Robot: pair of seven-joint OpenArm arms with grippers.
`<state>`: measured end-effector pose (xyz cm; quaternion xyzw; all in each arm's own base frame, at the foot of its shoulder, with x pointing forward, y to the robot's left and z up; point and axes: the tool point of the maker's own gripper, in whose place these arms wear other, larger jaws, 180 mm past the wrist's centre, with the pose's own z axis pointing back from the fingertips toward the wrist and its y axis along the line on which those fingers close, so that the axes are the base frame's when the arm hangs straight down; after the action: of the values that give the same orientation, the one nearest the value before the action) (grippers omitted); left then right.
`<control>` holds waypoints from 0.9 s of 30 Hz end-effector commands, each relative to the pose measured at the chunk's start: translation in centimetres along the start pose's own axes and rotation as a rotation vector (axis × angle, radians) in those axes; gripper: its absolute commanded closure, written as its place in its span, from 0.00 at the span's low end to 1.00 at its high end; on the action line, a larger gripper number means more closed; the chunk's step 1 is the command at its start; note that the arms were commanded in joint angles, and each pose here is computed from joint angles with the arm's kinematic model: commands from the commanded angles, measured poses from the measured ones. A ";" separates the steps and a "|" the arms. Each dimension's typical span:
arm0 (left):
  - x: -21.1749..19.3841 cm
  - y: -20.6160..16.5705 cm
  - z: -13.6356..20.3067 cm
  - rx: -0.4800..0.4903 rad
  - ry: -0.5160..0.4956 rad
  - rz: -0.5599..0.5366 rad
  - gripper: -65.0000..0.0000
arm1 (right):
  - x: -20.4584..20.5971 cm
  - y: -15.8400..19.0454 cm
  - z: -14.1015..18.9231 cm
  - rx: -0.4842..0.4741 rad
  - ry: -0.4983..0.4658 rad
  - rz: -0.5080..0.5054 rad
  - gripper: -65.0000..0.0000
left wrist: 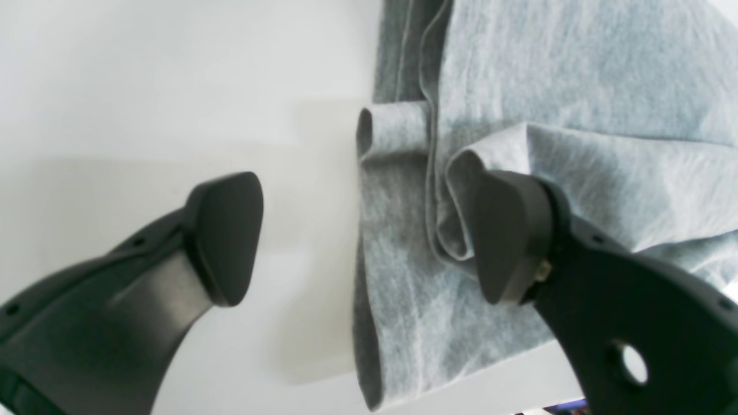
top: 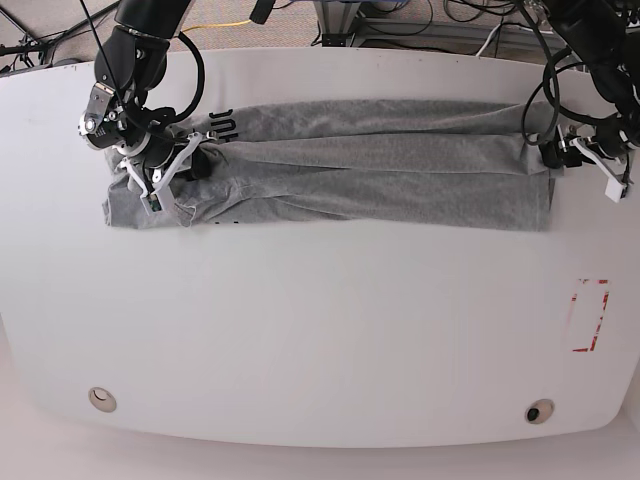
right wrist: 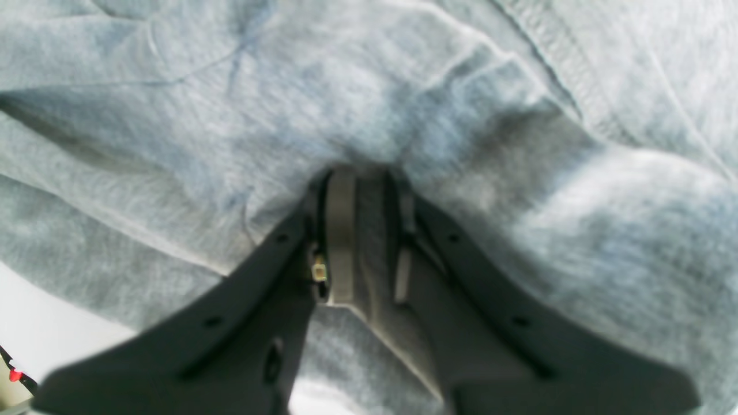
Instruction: Fold the T-shirt properly
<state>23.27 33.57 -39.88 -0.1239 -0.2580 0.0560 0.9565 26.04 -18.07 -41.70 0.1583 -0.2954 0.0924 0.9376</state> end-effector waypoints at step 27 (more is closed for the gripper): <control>-0.1 -5.4 -2.5 -0.143 0.054 -0.134 0.86 | -0.4 -1.4 0.6 -0.044 0.042 0.017 0.87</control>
<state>24.17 27.78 -41.04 -0.1890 -0.2421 -0.0143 0.9515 26.04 -18.69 -41.64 0.1492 -0.2902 0.0951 0.9405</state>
